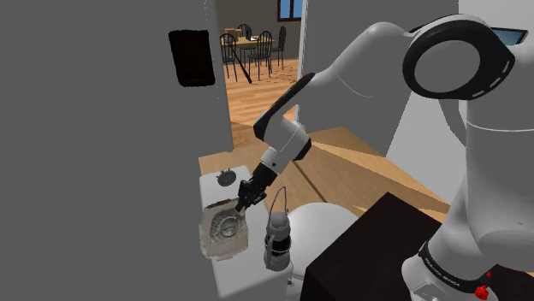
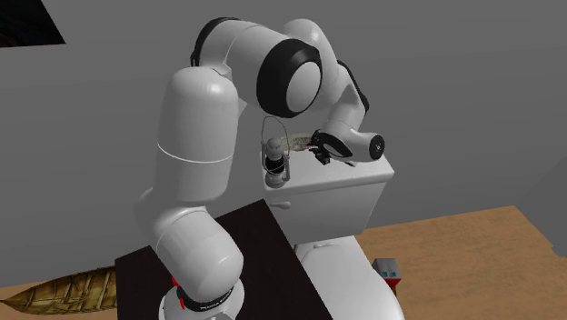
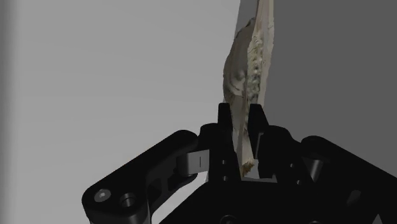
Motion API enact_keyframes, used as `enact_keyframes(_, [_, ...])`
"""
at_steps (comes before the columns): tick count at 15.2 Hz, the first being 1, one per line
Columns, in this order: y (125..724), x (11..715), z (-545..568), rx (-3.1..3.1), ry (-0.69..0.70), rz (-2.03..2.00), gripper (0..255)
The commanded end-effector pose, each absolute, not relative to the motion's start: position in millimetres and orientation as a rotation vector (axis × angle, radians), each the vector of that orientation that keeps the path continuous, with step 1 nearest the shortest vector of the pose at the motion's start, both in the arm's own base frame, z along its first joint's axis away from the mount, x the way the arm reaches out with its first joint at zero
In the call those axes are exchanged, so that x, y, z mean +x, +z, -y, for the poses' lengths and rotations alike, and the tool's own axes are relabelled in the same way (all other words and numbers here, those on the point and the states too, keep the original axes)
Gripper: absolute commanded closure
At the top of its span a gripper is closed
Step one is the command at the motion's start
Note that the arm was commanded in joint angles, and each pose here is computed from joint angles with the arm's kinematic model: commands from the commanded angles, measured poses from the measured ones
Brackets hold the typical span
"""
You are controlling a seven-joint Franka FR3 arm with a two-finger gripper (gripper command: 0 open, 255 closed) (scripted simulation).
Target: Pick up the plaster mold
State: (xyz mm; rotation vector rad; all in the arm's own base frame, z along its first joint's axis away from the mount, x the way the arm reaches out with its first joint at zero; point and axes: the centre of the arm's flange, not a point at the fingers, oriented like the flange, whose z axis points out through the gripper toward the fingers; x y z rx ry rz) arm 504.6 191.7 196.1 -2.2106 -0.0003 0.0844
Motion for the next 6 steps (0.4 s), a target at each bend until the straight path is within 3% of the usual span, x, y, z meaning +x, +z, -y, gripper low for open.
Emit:
enact_keyframes(1, [208, 505, -192, -2.211, 0.085, 0.000, 255])
enact_keyframes(6, [224, 505, -192, -2.211, 0.085, 0.000, 255])
